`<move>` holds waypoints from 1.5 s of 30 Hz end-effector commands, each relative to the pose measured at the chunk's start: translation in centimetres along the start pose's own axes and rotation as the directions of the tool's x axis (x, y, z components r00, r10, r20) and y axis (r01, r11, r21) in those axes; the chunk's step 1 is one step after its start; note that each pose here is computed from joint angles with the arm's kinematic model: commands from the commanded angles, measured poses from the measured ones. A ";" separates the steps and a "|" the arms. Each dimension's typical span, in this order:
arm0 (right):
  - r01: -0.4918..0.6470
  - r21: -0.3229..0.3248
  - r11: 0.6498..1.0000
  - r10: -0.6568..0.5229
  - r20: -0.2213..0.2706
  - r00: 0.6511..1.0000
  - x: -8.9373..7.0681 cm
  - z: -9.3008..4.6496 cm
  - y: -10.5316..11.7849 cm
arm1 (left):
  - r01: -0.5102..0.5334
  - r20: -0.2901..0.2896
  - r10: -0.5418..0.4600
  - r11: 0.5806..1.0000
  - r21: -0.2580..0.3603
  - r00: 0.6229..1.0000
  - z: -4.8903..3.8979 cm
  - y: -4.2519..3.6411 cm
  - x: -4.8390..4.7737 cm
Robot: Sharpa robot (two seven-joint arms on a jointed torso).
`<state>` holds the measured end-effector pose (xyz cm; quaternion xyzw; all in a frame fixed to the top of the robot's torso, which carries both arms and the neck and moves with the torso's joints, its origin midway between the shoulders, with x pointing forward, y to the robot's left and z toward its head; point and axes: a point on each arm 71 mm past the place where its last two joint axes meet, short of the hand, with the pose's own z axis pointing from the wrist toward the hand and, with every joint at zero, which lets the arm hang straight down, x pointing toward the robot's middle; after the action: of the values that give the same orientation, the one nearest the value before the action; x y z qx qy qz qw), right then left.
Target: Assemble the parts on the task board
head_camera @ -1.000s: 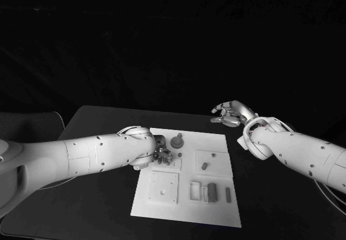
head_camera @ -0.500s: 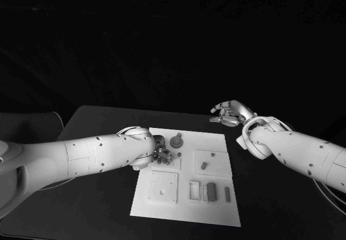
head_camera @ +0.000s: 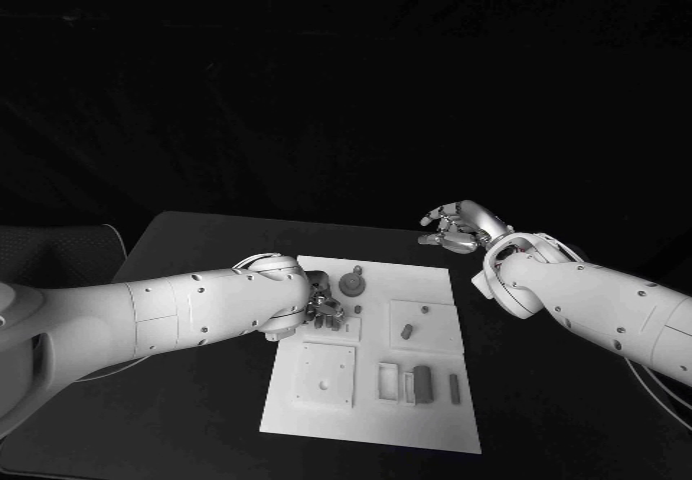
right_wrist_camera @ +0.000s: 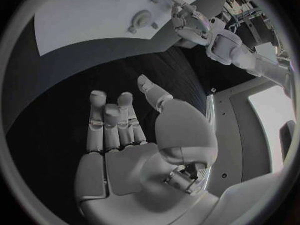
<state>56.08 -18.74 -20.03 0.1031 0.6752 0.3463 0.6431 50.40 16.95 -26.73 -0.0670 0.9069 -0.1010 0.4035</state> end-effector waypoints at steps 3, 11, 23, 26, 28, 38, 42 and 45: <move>0.005 -0.007 1.000 -0.005 -0.012 1.000 0.1 0.0 0.1 | 0.006 0.007 -0.006 1.000 0.021 1.000 -0.07 -0.18 -0.05; 0.007 -0.005 1.000 -0.007 -0.009 1.000 -0.1 0.0 -0.1 | 0.041 0.023 -0.042 0.999 0.018 0.999 -0.13 0.23 -0.24; 0.009 -0.002 1.000 -0.009 -0.008 1.000 -0.2 0.0 -0.2 | 0.132 -0.036 -0.131 0.990 0.047 0.991 -0.47 0.83 0.05; 0.011 0.002 1.000 -0.011 -0.005 1.000 -0.3 -0.1 -0.5 | 0.186 -0.059 -0.183 0.981 0.054 0.981 -0.80 1.06 0.24; 0.013 0.005 1.000 -0.013 -0.004 1.000 -0.4 -0.1 -0.6 | 0.200 -0.063 -0.196 0.977 0.073 0.979 -1.01 1.15 0.22; 0.016 0.013 1.000 -0.016 -0.009 1.000 -0.6 -0.1 -1.0 | 0.311 -0.026 -0.311 0.939 0.150 0.950 -2.22 1.42 -1.85; 0.017 0.016 1.000 -0.017 -0.011 1.000 -0.6 -0.1 -1.1 | 0.346 0.025 -0.357 0.917 0.197 0.934 -2.92 1.53 -3.54; 0.018 0.017 1.000 -0.018 -0.011 1.000 -0.6 -0.1 -1.1 | 0.370 0.060 -0.396 0.895 0.249 0.916 -3.47 1.63 -4.95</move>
<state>56.44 -20.07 -20.19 0.1078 0.6781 0.3332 0.6462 50.78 20.16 -22.12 -0.1830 0.8628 -0.2327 0.4097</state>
